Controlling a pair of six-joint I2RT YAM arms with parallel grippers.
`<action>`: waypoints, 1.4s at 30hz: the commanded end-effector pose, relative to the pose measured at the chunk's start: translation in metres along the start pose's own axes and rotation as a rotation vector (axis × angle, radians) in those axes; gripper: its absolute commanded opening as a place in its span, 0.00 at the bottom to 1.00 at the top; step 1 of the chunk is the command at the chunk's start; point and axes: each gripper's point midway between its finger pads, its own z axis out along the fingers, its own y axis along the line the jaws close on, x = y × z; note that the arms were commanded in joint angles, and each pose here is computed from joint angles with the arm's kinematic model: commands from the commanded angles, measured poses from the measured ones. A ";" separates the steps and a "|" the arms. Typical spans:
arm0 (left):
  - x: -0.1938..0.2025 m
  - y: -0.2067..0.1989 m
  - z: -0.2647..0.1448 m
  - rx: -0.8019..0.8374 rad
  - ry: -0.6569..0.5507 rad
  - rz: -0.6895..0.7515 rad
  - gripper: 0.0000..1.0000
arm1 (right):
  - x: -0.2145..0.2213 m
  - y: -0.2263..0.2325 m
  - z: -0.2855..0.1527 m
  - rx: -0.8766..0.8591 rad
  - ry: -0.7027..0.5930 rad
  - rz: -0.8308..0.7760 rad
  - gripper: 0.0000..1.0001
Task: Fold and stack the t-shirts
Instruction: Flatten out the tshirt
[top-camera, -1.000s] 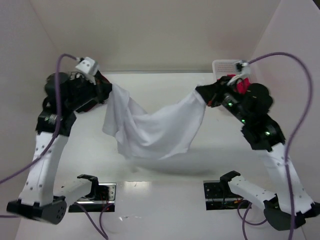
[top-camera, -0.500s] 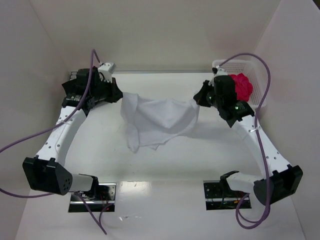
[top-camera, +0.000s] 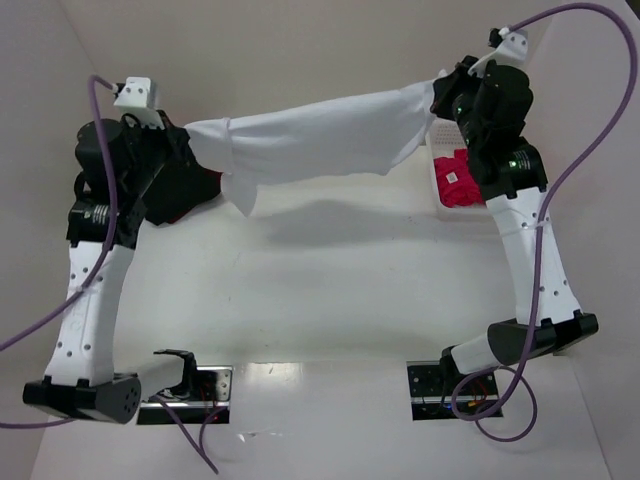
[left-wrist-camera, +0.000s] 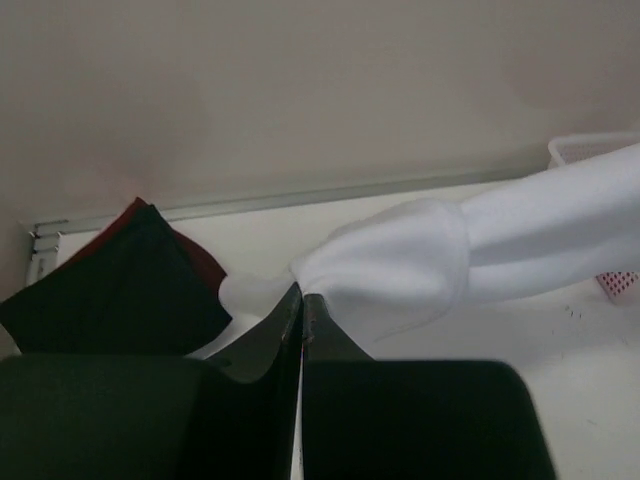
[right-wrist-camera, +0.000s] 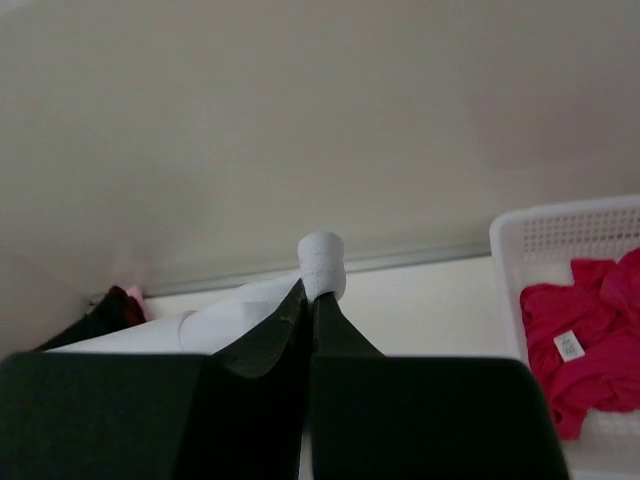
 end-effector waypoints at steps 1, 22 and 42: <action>-0.055 0.009 -0.043 -0.105 -0.212 -0.014 0.00 | -0.064 0.000 -0.015 0.029 -0.178 -0.008 0.00; -0.038 0.004 -0.137 -0.143 -0.336 0.005 0.00 | -0.041 0.024 -0.099 -0.244 -0.088 -0.026 0.00; -0.004 0.037 -0.040 -0.240 -0.132 -0.024 0.00 | 0.019 0.081 0.029 -0.502 0.157 0.067 0.00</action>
